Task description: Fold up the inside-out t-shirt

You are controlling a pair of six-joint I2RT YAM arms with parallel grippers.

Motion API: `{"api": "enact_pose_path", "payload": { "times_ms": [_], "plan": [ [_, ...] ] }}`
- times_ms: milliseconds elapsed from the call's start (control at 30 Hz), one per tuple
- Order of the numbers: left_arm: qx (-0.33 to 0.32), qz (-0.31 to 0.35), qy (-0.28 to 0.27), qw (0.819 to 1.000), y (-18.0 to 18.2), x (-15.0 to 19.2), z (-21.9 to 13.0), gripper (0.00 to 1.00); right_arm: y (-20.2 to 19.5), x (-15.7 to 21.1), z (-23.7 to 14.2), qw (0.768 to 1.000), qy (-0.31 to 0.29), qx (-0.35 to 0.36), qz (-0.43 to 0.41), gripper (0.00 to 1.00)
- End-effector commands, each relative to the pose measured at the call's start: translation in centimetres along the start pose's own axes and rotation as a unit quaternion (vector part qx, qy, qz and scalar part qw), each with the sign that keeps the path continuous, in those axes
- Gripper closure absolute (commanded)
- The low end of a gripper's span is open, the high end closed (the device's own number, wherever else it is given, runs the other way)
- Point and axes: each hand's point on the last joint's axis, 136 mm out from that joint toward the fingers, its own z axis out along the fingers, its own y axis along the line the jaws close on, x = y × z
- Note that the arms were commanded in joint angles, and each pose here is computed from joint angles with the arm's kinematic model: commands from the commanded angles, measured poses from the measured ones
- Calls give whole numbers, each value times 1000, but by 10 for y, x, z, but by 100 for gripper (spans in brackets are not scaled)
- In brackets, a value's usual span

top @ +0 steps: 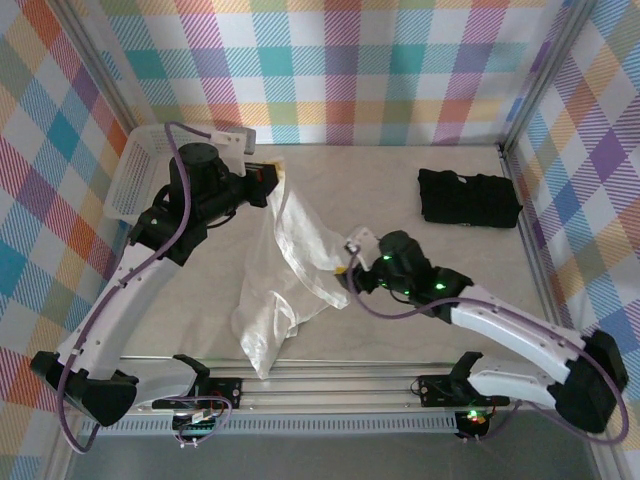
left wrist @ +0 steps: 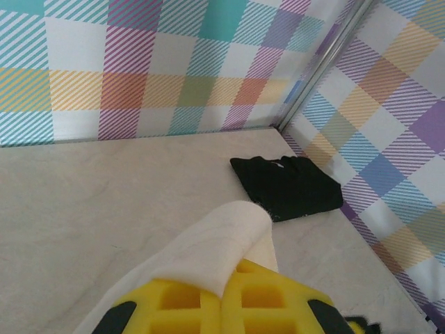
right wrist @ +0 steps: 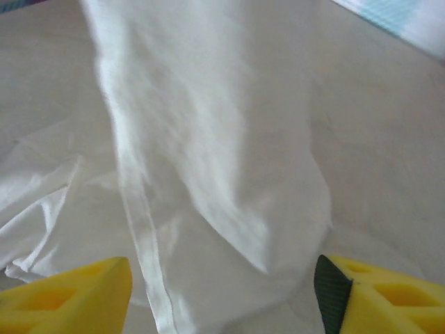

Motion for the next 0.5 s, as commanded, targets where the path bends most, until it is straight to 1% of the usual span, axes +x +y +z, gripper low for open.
{"api": "enact_pose_path", "payload": {
  "times_ms": [0,200,467],
  "plan": [
    [11,-2,-16,1000,-4,-9,-10,100,18,-48,21,994,-68,8,-81,27],
    [11,-4,-16,1000,-4,-8,-10,100,36,-60,60,994,-80,-17,-79,34],
    [8,-5,-14,1000,-2,-6,-8,100,37,-69,97,994,-74,-14,-74,32]
  ]
}}
